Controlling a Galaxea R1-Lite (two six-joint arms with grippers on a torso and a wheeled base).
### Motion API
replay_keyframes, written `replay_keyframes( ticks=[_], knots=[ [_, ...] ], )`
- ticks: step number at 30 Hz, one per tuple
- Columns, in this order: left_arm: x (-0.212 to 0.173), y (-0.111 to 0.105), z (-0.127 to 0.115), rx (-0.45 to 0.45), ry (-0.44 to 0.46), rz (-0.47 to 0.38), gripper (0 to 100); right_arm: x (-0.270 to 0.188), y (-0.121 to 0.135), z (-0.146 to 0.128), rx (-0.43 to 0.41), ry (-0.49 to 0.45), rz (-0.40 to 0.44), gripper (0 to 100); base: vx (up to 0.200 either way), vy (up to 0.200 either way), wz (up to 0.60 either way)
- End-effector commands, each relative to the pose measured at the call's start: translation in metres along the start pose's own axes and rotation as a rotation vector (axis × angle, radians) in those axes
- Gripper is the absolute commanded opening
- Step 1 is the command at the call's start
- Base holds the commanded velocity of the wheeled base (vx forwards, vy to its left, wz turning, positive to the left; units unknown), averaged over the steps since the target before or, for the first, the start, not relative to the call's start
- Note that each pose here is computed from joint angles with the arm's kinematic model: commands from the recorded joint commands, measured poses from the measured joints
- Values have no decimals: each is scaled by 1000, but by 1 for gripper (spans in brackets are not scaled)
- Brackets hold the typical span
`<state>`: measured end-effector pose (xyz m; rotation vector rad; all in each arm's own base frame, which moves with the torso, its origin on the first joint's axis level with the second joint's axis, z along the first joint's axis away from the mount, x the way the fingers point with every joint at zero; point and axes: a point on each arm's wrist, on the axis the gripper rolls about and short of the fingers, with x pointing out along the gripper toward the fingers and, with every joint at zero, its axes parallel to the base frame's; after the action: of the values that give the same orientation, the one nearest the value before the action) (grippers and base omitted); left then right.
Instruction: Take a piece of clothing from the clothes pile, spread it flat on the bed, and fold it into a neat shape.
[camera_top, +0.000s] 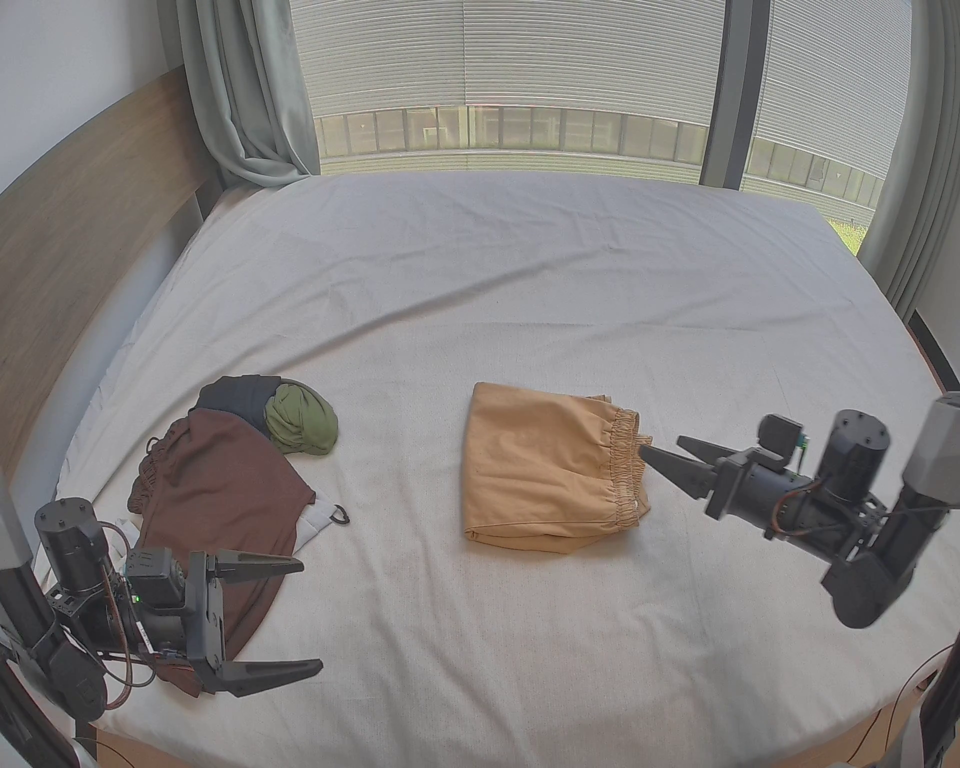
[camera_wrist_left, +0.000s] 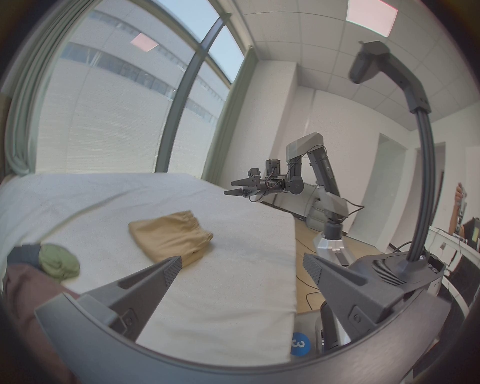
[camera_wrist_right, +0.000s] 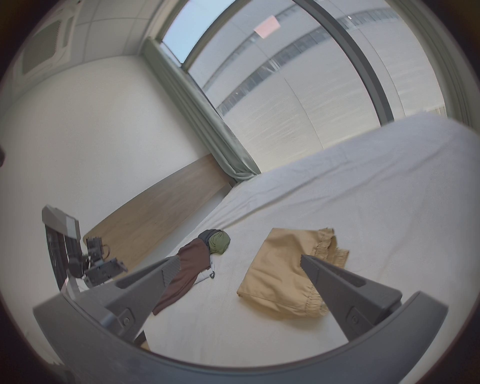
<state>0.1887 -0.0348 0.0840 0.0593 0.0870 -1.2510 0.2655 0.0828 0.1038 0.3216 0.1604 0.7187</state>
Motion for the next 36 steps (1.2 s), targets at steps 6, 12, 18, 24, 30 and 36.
replay_keyframes(
  ticks=[6, 12, 18, 24, 30, 36],
  knots=[
    [-26, -97, 48, 125, -54, -156, 100, -171, 86, 29, -288, -251, -141, 100, 0, 0, 0],
    [-57, -139, 36, 84, -38, -56, 100, -212, 109, 15, -305, -283, -147, 100, 0, 0, 0],
    [-74, -172, 18, 105, -56, 119, 100, -243, 122, -14, -270, -277, -142, 100, 0, 0, 0],
    [-81, -203, 1, 58, -141, 217, 100, -264, 122, -61, -230, -172, -243, 100, 0, 0, 0],
    [-83, -193, -2, 74, -106, 578, 100, -263, 112, -66, -343, -146, -514, 100, 0, 0, 0],
    [-87, -188, -8, -38, -79, 886, 100, -268, 113, -77, -409, -166, -702, 100, 0, 0, 0]
  ],
)
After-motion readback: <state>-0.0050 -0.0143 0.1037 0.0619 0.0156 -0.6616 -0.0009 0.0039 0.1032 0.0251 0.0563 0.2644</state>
